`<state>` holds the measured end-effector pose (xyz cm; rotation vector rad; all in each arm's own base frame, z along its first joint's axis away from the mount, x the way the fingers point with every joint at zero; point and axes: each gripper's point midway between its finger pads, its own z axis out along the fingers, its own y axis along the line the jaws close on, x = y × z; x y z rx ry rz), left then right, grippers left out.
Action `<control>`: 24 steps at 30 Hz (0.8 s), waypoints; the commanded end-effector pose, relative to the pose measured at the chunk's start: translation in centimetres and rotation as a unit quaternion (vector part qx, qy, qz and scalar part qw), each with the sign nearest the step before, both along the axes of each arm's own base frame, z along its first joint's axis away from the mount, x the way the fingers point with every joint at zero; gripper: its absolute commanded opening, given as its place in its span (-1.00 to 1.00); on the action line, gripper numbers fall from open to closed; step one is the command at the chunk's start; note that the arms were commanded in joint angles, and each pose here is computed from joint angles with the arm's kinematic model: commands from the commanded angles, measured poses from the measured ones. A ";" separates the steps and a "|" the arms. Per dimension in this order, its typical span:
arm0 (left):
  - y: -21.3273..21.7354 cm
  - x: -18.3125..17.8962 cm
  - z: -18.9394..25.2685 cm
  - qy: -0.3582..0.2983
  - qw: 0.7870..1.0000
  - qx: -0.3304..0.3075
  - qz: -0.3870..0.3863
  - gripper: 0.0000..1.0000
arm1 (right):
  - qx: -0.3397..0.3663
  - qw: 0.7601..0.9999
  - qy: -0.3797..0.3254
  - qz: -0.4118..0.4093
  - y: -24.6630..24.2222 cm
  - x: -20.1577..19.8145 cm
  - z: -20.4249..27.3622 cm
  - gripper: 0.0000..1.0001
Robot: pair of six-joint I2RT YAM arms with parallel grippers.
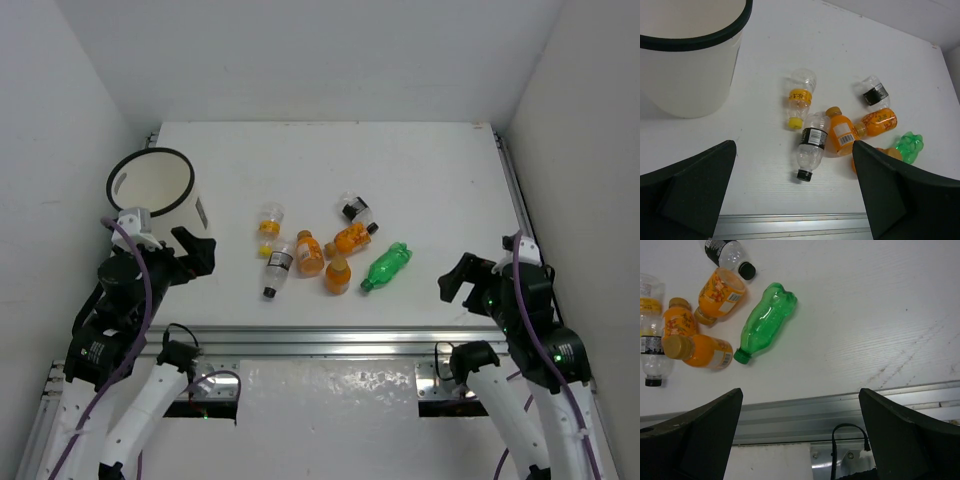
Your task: Put the plastic bottles in the bin
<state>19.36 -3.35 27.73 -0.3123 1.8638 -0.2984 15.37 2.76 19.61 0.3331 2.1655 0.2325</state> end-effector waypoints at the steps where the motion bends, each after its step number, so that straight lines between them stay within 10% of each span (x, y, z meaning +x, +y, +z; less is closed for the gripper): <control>1: 0.2 0.0 1.9 -0.024 1.000 -0.010 0.008 0.99 | 0.027 0.999 -0.024 0.003 0.8 1.0 0.5 0.98; 7: 0.3 0.1 1.9 -0.026 0.999 -0.011 0.014 0.99 | 0.131 0.989 -0.053 0.052 5.0 3.7 0.7 0.98; 13: 0.4 0.9 1.4 -0.013 1.000 -0.008 0.022 0.99 | 0.204 0.975 0.071 -0.048 6.4 7.9 -5.5 0.98; 24: 0.4 0.8 1.5 -0.017 1.000 -0.009 0.022 0.99 | 0.118 0.971 0.178 -0.102 10.1 11.4 -14.0 0.98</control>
